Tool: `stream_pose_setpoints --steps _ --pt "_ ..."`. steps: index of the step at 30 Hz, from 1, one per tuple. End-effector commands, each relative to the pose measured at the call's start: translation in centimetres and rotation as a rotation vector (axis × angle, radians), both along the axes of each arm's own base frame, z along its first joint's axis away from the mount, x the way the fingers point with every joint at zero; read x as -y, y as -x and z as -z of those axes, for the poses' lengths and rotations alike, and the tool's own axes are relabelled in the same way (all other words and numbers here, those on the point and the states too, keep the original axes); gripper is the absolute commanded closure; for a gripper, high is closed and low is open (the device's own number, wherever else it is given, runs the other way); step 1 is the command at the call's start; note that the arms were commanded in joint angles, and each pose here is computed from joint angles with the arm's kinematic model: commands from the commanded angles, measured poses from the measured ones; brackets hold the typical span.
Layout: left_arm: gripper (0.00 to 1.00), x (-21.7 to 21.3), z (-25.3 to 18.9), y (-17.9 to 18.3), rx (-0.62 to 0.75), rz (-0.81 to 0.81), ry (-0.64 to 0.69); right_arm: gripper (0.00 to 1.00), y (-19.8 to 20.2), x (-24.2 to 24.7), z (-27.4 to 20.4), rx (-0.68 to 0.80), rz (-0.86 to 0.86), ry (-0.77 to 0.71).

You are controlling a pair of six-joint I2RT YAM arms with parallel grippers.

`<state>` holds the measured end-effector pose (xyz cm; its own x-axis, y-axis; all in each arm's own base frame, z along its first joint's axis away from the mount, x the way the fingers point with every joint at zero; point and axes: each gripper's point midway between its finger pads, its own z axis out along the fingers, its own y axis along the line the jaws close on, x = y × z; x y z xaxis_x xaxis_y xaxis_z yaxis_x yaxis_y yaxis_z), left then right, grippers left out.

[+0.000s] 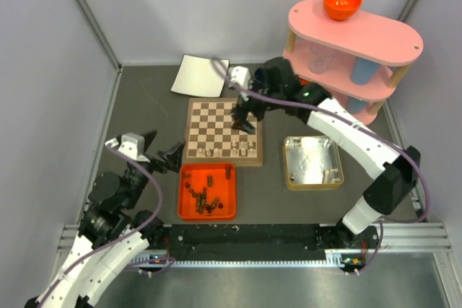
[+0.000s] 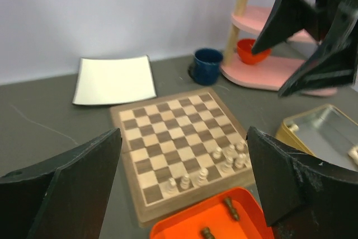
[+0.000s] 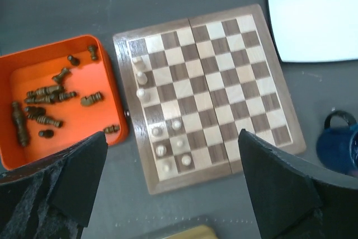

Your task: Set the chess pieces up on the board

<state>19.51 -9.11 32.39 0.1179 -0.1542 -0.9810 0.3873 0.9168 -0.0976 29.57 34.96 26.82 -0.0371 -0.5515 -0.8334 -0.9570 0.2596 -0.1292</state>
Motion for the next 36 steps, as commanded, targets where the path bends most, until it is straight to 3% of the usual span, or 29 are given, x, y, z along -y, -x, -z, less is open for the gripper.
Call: stream_pose_setpoints --steps 1,6,7,13,19,25,32,36 --pt "0.02 3.5 1.1 -0.2 -0.119 0.152 0.001 0.01 3.5 3.9 -3.2 -0.101 -0.155 -0.169" --pt "0.01 5.1 4.0 -2.7 -0.277 0.139 -0.072 0.01 4.3 9.9 -1.3 -0.119 -0.11 -0.193" --pt "0.01 5.3 4.1 -2.9 -0.282 0.141 -0.08 0.01 4.4 11.3 -1.3 -0.072 -0.067 -0.174" --pt "0.01 6.2 6.5 -4.9 -0.322 0.15 -0.241 0.01 1.9 20.0 5.0 -0.196 0.344 -0.086" --pt "0.02 5.0 8.9 -5.6 -0.344 0.106 -0.391 0.03 1.7 23.7 9.0 -0.254 0.486 -0.038" --pt "0.02 4.5 11.1 -5.3 -0.336 0.096 -0.402 0.11 1.1 24.8 12.1 -0.28 0.507 0.05" --pt "0.02 4.4 10.6 -5.1 -0.301 0.095 -0.387 0.18 3.7 28.8 14.5 -0.3 0.35 0.391" --pt "0.02 4.5 10.7 -5.2 -0.31 0.101 -0.402 0.31 5.2 29.6 16.4 -0.383 0.288 0.483"
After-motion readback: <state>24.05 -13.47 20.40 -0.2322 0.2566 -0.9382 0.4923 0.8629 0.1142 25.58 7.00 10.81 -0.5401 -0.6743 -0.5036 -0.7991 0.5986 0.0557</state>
